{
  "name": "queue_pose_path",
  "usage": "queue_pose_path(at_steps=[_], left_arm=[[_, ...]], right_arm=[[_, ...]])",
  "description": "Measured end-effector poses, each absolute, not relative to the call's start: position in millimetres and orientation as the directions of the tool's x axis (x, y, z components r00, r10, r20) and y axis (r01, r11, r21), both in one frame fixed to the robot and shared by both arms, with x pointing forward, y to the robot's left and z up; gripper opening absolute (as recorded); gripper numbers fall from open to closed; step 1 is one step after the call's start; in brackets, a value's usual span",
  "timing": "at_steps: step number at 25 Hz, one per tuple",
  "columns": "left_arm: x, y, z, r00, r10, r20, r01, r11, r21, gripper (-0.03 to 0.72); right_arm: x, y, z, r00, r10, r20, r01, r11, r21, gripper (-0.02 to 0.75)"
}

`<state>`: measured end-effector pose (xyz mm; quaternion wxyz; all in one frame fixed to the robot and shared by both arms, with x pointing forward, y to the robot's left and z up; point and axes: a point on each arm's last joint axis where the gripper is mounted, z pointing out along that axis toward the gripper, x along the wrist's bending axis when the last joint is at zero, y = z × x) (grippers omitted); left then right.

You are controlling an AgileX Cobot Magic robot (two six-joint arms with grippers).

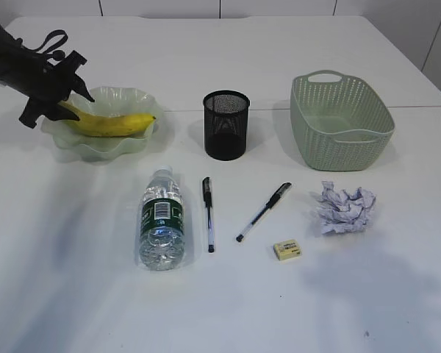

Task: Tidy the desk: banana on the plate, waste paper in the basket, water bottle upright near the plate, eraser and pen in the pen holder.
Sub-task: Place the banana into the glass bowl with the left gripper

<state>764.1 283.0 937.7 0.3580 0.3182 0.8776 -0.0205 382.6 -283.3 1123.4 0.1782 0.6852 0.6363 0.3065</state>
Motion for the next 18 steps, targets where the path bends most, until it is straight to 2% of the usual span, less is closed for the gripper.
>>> queue_pose_path(at_steps=[3, 7, 12, 18], left_arm=[[761.3, 282.3, 949.8, -0.511, 0.576, -0.638, 0.6, 0.771, 0.216, 0.343], [754.0, 281.8, 977.6, -0.421, 0.671, -0.61, 0.661, 0.688, 0.3, 0.341], [736.6, 285.9, 1010.2, -0.295, 0.841, -0.453, 0.761, 0.494, 0.422, 0.321], [706.0, 285.5, 1051.0, -0.179, 0.944, -0.277, 0.854, 0.289, 0.434, 0.311]], right_arm=[[382.6, -283.3, 1123.4, 0.003, 0.981, 0.193, 0.763, -0.127, 0.634, 0.498], [382.6, -283.3, 1123.4, 0.003, 0.981, 0.193, 0.763, -0.127, 0.634, 0.498], [382.6, -283.3, 1123.4, 0.003, 0.981, 0.193, 0.763, -0.127, 0.634, 0.496], [382.6, -283.3, 1123.4, 0.003, 0.981, 0.193, 0.763, -0.127, 0.634, 0.495]])
